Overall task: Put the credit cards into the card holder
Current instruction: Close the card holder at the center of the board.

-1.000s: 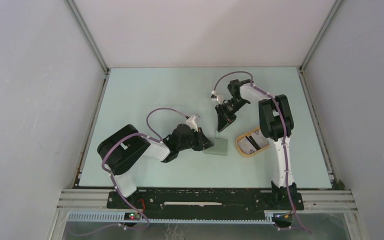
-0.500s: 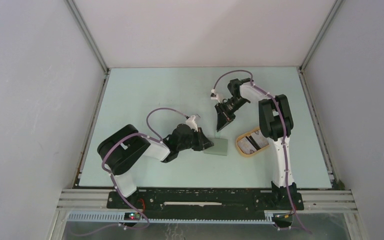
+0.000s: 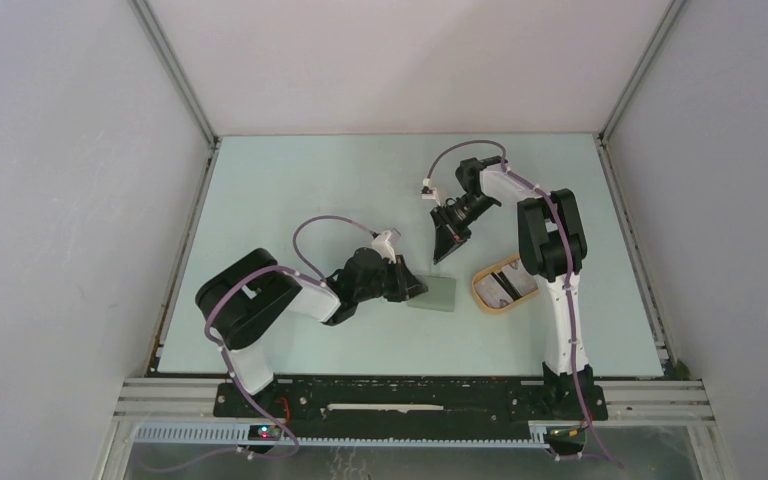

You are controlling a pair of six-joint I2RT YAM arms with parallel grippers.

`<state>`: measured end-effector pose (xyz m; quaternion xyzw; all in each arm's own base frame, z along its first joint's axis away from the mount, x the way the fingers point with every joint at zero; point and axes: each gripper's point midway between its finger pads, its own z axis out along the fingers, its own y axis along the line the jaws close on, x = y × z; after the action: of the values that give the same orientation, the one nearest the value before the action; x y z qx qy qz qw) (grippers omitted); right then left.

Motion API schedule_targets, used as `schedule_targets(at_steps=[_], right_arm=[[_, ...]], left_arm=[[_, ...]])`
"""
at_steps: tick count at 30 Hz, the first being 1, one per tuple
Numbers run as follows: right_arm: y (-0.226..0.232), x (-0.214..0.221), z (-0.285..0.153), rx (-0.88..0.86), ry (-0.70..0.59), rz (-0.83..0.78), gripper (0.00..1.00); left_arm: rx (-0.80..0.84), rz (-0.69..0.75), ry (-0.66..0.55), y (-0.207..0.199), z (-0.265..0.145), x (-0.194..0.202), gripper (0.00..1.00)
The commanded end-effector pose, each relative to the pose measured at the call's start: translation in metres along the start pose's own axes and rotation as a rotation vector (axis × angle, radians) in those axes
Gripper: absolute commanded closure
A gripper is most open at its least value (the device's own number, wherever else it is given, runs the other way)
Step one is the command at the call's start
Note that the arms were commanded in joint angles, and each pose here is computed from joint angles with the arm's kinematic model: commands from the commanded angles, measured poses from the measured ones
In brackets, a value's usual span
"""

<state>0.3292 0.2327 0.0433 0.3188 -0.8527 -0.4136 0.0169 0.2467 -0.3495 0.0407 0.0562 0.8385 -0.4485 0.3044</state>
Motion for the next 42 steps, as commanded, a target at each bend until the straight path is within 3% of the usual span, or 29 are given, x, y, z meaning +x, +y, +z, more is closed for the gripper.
schedule_targets(at_steps=[1,6,9,25,37,42], right_arm=[[0.003,-0.008,-0.004,-0.026,-0.019,-0.016,0.89],[0.004,-0.008,-0.002,-0.031,-0.018,-0.015,0.93],[0.005,-0.007,-0.002,-0.034,-0.015,-0.016,1.0],[0.031,0.001,-0.015,-0.02,-0.066,-0.181,1.0],[0.036,0.026,-0.007,0.171,-0.084,-0.453,1.0],[0.032,0.029,-0.002,0.233,-0.058,-0.484,1.0]], left_arm=[[0.023,0.008,0.008,-0.008,0.008,-0.003,0.89],[0.025,0.006,0.011,-0.008,0.007,-0.002,0.89],[0.024,0.006,0.009,-0.008,0.008,-0.003,0.89],[0.03,-0.043,0.0,-0.005,0.007,-0.004,0.9],[0.03,-0.079,-0.006,-0.003,0.006,-0.004,0.91],[0.036,-0.086,-0.007,-0.003,0.006,-0.003,0.92]])
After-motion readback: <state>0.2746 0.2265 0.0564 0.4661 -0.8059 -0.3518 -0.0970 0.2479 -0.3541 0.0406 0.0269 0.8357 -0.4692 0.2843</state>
